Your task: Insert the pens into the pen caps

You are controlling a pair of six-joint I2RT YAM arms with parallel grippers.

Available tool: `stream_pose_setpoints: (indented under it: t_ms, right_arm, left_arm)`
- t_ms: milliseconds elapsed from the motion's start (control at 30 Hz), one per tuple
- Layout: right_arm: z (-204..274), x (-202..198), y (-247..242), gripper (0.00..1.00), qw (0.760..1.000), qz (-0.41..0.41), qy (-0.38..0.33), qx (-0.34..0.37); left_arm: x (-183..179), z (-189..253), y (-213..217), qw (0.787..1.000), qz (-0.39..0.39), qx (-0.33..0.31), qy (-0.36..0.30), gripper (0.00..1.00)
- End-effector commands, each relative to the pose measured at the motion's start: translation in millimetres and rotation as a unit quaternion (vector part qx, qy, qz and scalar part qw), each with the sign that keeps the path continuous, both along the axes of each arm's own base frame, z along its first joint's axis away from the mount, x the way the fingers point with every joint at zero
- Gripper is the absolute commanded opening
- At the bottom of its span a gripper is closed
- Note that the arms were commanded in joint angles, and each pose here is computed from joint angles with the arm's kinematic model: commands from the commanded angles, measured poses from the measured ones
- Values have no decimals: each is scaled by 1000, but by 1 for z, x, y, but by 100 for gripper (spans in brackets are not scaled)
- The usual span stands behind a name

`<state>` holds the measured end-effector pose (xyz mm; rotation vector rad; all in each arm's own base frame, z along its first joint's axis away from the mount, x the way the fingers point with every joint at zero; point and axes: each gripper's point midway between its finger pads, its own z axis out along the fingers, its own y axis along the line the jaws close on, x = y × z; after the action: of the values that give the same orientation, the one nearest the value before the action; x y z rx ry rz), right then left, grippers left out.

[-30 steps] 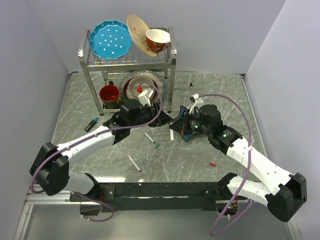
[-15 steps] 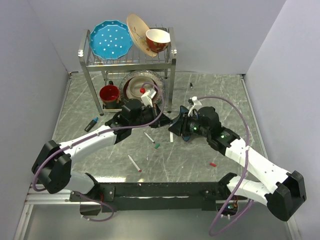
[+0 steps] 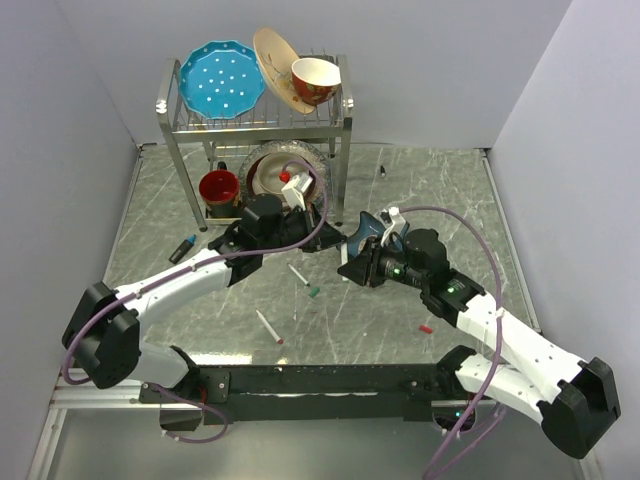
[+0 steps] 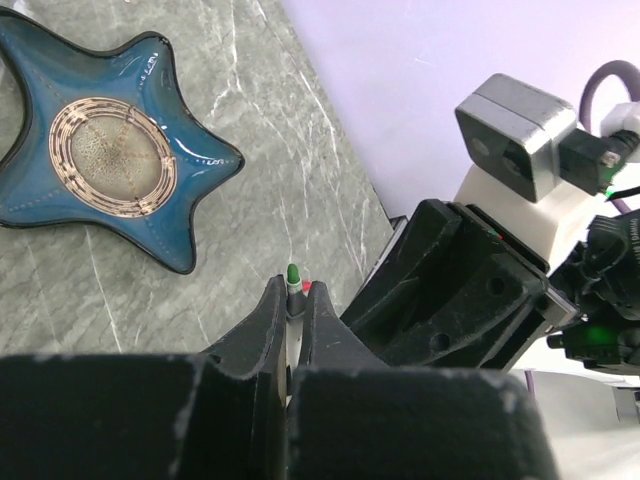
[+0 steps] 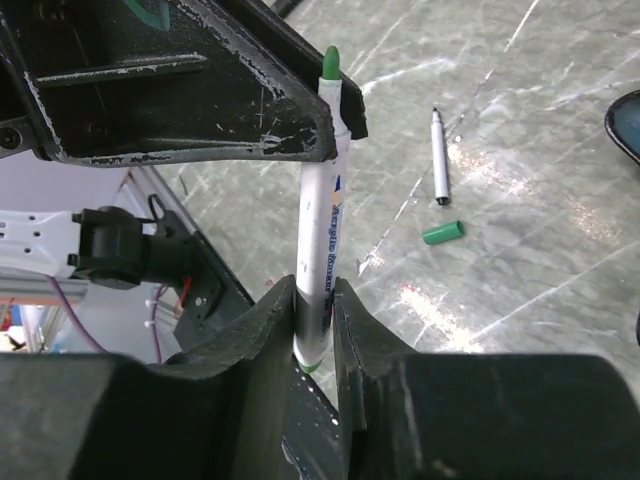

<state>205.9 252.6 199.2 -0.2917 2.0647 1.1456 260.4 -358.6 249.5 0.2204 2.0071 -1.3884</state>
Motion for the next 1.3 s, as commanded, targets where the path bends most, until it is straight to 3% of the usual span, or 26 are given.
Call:
stream_pose_setpoints:
  t_ms: [0, 67, 167, 233, 267, 333, 400, 433, 533, 633, 800, 867, 1000, 1033, 1100, 1133, 1200, 1267]
  right_arm:
    - [25, -5, 12, 32, 998, 29, -30, 53]
    - [22, -7, 15, 39, 998, 37, -21, 56]
    - [19, -7, 17, 36, 997, 41, -20, 60]
    - [20, -6, 16, 23, 997, 38, -21, 60]
    - [19, -5, 15, 8, 998, 33, -21, 58]
    - [21, -4, 11, 0, 998, 20, -27, 58]
    - [22, -3, 8, 0, 998, 10, -29, 55]
    - [25, -2, 6, 0, 998, 4, -34, 54]
    - [24, 3, -1, 0, 999, -16, -35, 32]
    - [21, 5, -13, 0, 998, -41, -42, 7]
    - [23, 4, -34, 0, 995, -73, -71, -22]
    - [29, 4, -42, 0, 992, -88, -88, -26]
    - [31, 1, -47, 0, 991, -91, -94, -29]
    - [31, 0, -47, 0, 991, -90, -95, -28]
    - [30, 0, -48, 0, 991, -91, -94, -28]
    - [30, -1, -49, 0, 991, -92, -95, -28]
    - [31, -2, -52, 0, 990, -97, -97, -29]
    - [30, -2, -54, 0, 990, -101, -97, -31]
  left_arm:
    - [-5, 37, 0, 998, -6, -45, -35, 1]
    - [-5, 41, 1, 998, -3, -49, -39, 1]
    - [-5, 45, 0, 998, -4, -55, -40, 1]
    - [-6, 45, 0, 998, -6, -57, -39, 1]
    - [-6, 44, 0, 998, -6, -56, -39, 1]
    - [-6, 42, 2, 998, -3, -51, -38, 1]
    - [-4, 42, 5, 998, 6, -41, -40, 19]
    - [-1, 38, 8, 998, 17, -27, -46, 46]
    - [-1, 25, 20, 998, 29, 21, -47, 76]
    - [-3, 8, 36, 994, 41, 84, -49, 78]
    - [1, -23, 75, 971, 80, 224, -26, 77]
    - [4, -29, 84, 963, 102, 249, -13, 74]
    - [-18, -37, 77, 976, 70, 203, 14, 67]
    - [-20, -23, 70, 984, 64, 165, -7, 54]
    - [-31, -36, 67, 989, 50, 142, 12, 33]
    - [-30, -32, 65, 991, 51, 126, 4, 15]
    - [-32, -45, 65, 990, 53, 126, 21, 2]
    - [-31, -55, 62, 991, 52, 124, 30, 1]
